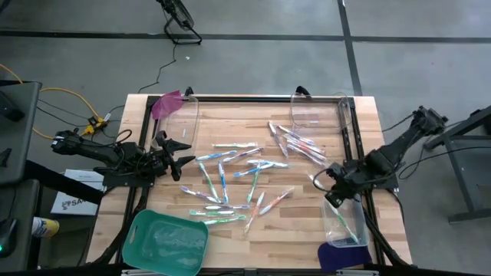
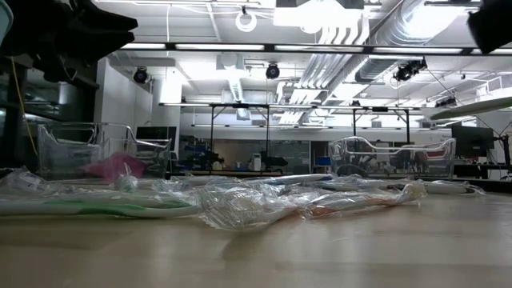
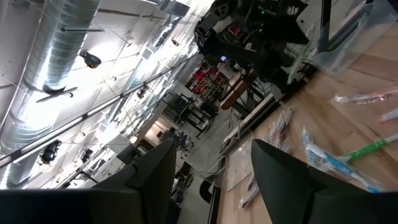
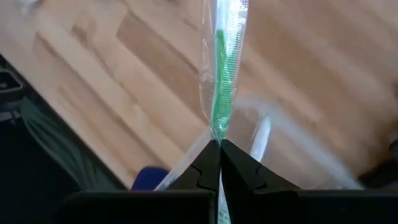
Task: Pick & Place Toothbrushes
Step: Put the green toothbrush into the white bin
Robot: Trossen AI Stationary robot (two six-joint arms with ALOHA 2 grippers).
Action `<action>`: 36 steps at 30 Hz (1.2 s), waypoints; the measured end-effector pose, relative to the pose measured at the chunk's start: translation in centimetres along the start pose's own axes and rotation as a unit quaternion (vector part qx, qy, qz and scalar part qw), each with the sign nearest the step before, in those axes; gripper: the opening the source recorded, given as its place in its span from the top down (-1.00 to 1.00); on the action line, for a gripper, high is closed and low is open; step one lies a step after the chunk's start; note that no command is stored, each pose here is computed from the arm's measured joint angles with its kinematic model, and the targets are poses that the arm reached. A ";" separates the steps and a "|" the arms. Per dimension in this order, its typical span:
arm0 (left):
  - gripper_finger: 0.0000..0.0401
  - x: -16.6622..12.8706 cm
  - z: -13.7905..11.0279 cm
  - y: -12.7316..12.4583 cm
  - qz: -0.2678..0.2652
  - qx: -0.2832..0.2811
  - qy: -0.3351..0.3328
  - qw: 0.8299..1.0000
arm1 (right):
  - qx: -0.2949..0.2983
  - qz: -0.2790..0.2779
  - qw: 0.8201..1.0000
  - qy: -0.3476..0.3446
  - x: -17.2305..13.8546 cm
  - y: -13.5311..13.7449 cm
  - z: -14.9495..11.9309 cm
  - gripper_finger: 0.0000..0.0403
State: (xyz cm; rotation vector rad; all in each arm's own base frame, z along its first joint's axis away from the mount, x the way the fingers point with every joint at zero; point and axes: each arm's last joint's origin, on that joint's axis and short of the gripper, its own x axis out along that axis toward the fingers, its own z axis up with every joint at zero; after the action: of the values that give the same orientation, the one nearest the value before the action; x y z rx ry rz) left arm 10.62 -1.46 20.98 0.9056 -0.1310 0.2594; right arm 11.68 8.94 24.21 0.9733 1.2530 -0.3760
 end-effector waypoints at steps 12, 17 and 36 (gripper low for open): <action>-0.01 0.0 0.0 -0.1 -0.003 0.001 0.002 1.000 | 0.026 0.055 0.997 0.057 -0.3 0.5 -4.9 0.98; -0.01 0.0 0.0 -0.1 -0.003 0.000 0.002 1.000 | 0.046 0.052 0.996 0.057 -0.5 -0.1 -6.7 0.98; -0.01 0.0 0.0 -0.1 -0.003 -0.004 0.002 1.000 | 0.080 -0.008 0.996 0.051 0.9 -1.2 -10.3 0.98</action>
State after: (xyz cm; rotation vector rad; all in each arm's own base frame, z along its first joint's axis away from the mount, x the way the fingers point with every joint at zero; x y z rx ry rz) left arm 10.64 -1.46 20.91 0.8968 -0.1261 0.2550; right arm 4.68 16.58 22.89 1.1295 1.3390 -0.4497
